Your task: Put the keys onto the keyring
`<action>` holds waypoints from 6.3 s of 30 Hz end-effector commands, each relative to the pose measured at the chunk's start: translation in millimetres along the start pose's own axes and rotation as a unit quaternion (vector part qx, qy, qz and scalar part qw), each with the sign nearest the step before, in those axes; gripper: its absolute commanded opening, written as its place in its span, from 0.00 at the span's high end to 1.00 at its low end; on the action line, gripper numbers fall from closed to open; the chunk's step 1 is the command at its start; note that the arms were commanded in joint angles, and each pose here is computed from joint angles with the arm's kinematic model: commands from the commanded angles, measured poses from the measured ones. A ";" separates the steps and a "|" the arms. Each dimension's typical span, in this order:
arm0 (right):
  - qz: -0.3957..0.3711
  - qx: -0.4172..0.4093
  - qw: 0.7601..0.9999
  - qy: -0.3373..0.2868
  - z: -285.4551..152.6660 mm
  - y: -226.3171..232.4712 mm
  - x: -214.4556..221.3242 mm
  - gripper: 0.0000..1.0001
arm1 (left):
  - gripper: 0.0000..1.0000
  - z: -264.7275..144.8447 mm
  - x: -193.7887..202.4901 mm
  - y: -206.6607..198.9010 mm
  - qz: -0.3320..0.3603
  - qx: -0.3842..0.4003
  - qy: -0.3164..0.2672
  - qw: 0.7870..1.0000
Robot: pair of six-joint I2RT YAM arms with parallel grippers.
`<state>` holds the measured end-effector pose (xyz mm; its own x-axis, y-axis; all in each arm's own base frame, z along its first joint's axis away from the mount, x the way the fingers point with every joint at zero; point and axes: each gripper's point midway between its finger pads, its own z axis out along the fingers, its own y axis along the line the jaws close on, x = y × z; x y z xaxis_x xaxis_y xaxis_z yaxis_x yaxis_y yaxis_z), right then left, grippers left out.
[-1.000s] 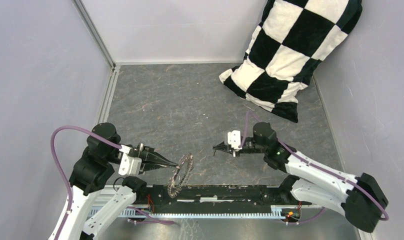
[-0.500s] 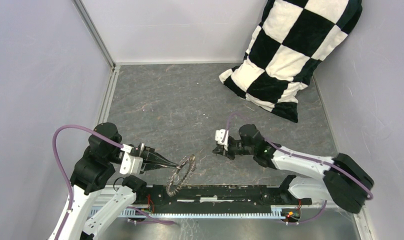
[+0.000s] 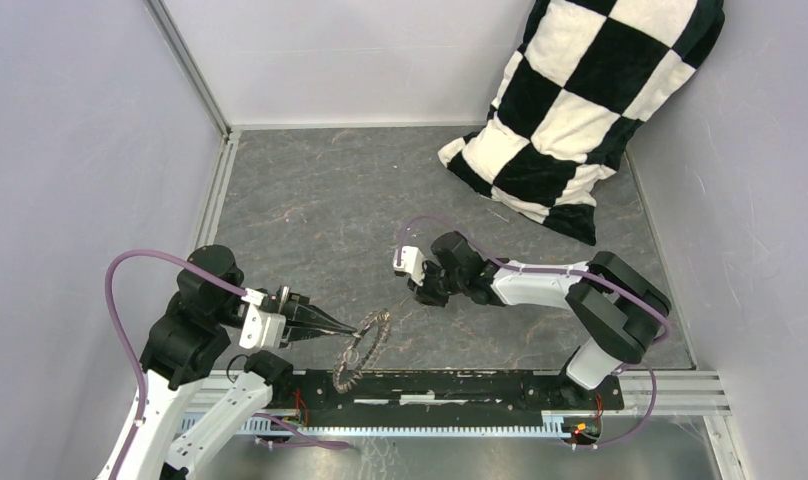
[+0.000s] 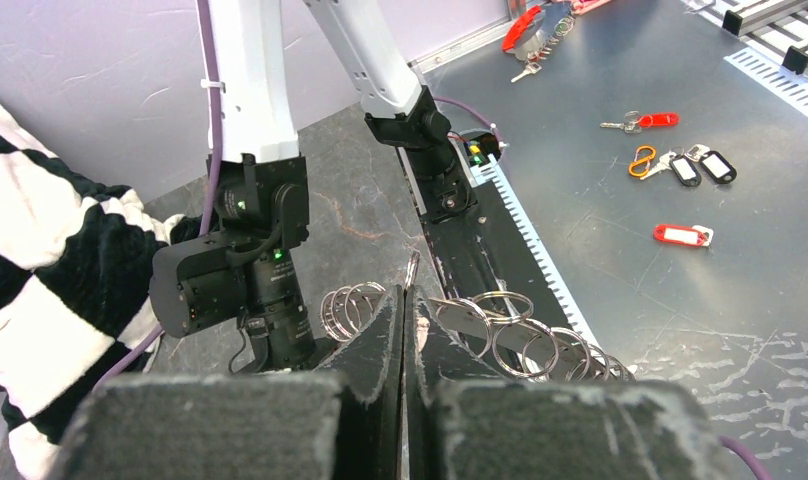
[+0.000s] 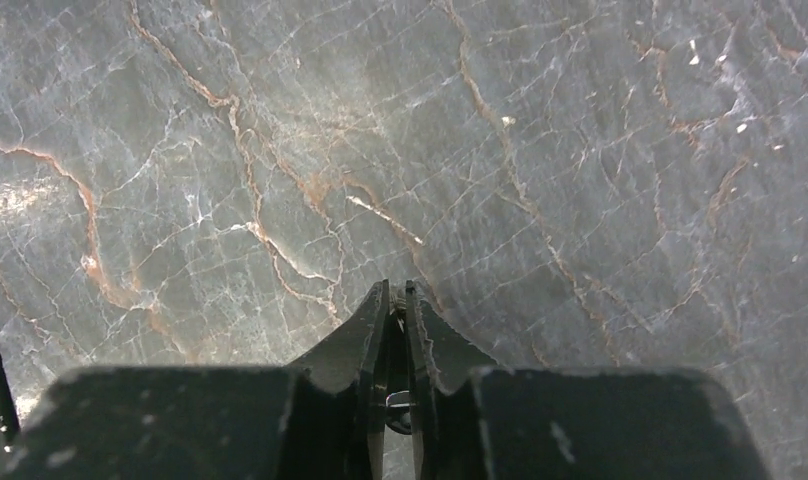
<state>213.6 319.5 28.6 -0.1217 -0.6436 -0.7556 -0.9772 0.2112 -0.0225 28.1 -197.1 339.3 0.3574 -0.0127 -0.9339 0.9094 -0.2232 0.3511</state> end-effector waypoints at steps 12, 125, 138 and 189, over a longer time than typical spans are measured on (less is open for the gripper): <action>-0.039 0.025 0.999 0.007 -20.1 -13.9 -19.8 0.52 | 0.98 -1.5 -17.1 2.6 0.044 0.000 -0.009 0.999; 0.058 0.046 0.997 -0.037 -1.1 -9.7 -13.4 0.68 | 0.98 -5.7 -24.8 11.6 0.079 -0.030 0.003 0.996; 0.057 0.048 0.997 -0.032 2.7 -7.3 -13.4 0.74 | 0.98 -5.6 -24.8 11.5 0.072 -0.030 0.003 0.997; -0.351 0.034 0.888 -0.295 -216.4 122.5 -221.7 0.99 | 0.98 14.1 -9.7 26.5 -0.087 0.062 -0.040 0.993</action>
<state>85.2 329.3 311.6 0.6375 -0.1574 -0.7542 -0.7682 -0.0556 -0.6378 54.1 -218.3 338.7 0.1726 -0.0118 -0.9849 0.9343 -0.3146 0.1675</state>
